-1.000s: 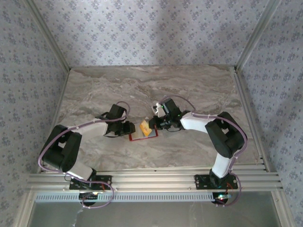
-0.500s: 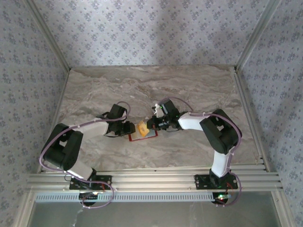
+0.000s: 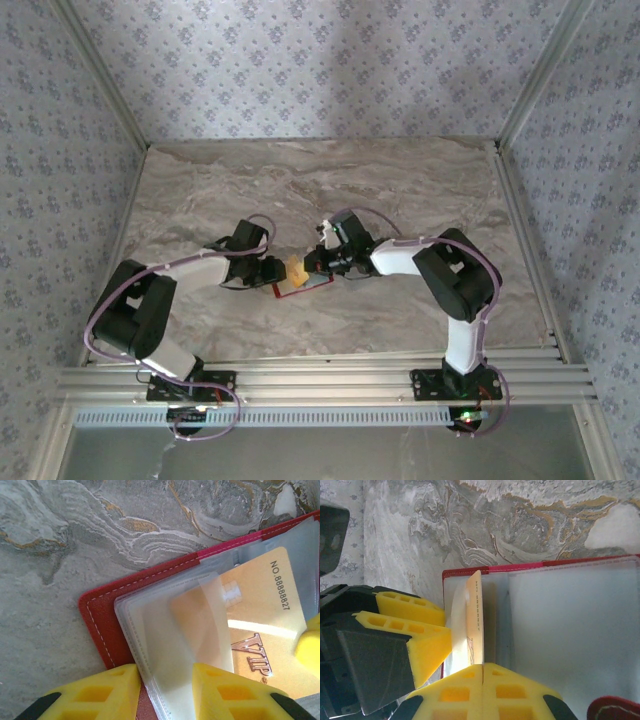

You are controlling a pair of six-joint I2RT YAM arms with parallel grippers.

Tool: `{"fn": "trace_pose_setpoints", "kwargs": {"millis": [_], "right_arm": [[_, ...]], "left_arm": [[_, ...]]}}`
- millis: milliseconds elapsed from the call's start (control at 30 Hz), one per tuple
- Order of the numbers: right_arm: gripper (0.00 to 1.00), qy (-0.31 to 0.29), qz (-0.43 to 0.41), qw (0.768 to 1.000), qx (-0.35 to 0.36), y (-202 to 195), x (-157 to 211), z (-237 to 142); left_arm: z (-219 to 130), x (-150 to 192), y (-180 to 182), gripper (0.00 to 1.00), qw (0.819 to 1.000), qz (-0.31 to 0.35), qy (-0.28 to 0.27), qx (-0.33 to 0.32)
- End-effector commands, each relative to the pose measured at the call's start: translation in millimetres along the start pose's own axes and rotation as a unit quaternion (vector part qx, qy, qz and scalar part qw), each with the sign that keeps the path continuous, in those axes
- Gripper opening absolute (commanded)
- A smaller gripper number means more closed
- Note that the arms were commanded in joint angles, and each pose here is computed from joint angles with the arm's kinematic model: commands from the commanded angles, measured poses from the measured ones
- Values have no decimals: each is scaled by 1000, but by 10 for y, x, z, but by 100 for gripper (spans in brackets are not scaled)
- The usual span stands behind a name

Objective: Put the credit cards into the card holder
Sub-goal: Insert the credit card into the card slot.

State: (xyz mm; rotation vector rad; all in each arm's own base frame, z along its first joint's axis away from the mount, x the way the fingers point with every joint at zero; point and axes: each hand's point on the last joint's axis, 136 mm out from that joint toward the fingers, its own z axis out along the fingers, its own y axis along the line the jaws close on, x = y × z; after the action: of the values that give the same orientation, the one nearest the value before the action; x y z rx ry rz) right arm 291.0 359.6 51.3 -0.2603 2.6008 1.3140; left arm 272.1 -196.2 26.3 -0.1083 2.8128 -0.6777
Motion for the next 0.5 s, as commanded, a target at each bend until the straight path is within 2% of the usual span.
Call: {"fn": "trace_pose_setpoints", "kwargs": {"millis": [0,467], "right_arm": [[0,-2,4,1000,4,-2,5,89],[0,18,-5,1000,-6,78,194,253]], "left_arm": [[27,16,-3,33,1000,4,10,-3],[36,19,8,33,1000,3,11,-6]]}}
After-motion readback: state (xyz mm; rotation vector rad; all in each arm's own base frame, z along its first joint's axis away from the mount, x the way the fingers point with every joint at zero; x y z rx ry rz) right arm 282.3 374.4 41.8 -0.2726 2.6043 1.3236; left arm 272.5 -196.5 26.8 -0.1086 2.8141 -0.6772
